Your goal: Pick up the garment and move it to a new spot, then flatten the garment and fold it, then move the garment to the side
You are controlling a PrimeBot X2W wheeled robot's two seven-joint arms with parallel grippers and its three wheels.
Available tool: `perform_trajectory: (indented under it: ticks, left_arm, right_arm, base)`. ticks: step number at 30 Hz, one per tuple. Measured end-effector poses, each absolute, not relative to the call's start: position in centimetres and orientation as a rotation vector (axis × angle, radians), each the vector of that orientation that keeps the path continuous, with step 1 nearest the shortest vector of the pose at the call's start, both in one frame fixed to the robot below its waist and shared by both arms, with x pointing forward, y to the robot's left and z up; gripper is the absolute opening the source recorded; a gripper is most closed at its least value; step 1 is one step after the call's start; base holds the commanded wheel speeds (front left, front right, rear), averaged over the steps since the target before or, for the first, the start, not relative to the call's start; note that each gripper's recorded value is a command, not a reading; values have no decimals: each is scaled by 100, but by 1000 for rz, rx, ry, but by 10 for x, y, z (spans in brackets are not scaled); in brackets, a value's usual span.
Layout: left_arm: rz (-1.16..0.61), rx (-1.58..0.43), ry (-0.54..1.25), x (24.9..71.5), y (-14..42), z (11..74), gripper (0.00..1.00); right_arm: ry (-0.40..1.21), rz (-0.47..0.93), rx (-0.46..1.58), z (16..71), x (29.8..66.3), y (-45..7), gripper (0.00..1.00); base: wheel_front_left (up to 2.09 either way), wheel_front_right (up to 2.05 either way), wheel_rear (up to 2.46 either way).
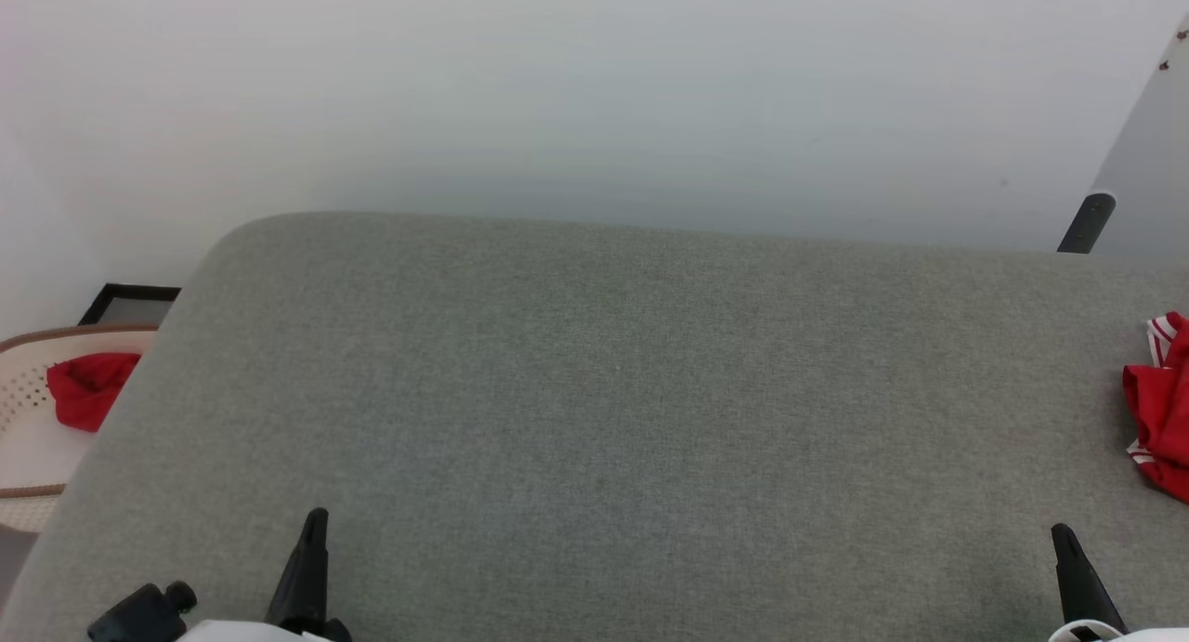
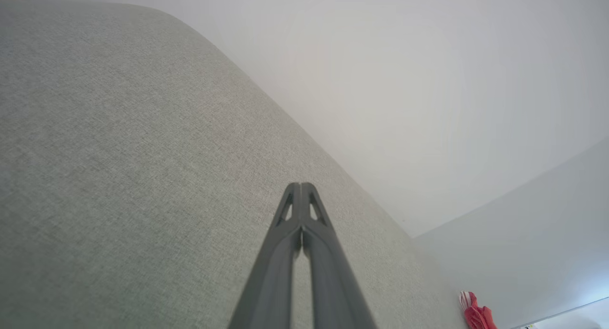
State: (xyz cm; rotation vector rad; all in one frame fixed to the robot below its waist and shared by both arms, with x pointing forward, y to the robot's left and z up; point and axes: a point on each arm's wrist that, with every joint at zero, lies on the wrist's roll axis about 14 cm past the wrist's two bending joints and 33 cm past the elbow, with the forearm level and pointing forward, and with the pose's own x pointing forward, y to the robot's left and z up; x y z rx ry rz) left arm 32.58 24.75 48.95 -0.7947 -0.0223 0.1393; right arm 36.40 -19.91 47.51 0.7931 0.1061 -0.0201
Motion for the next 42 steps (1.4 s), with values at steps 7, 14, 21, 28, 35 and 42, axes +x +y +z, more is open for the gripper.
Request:
perform_trajectory:
  ticks: [7, 14, 21, 28, 35, 42]
  left_arm:
    - [134, -884, -23, 333, 244, 491, 0]
    - [127, -965, -24, 339, 241, 493, 0]
    - [120, -1043, -18, 344, 237, 493, 0]
    - [109, -1117, -19, 350, 233, 494, 0]
    - [96, -1185, -17, 356, 229, 496, 0]
    - [86, -1250, -14, 361, 225, 497, 0]
  right_arm:
    - [99, -25, 881, 478, 367, -199, 0]
    - [90, -27, 963, 481, 371, -198, 0]
    - [83, -30, 1044, 483, 373, -197, 0]
    - [78, -30, 1118, 486, 375, -197, 0]
    - [72, -30, 1186, 487, 377, -197, 0]
    - [63, -27, 1253, 490, 379, -197, 0]
  base:
    - [0, 0, 0]
    - [0, 0, 0]
    - [0, 0, 0]
    - [0, 0, 0]
    - [0, 0, 0]
    - [0, 0, 0]
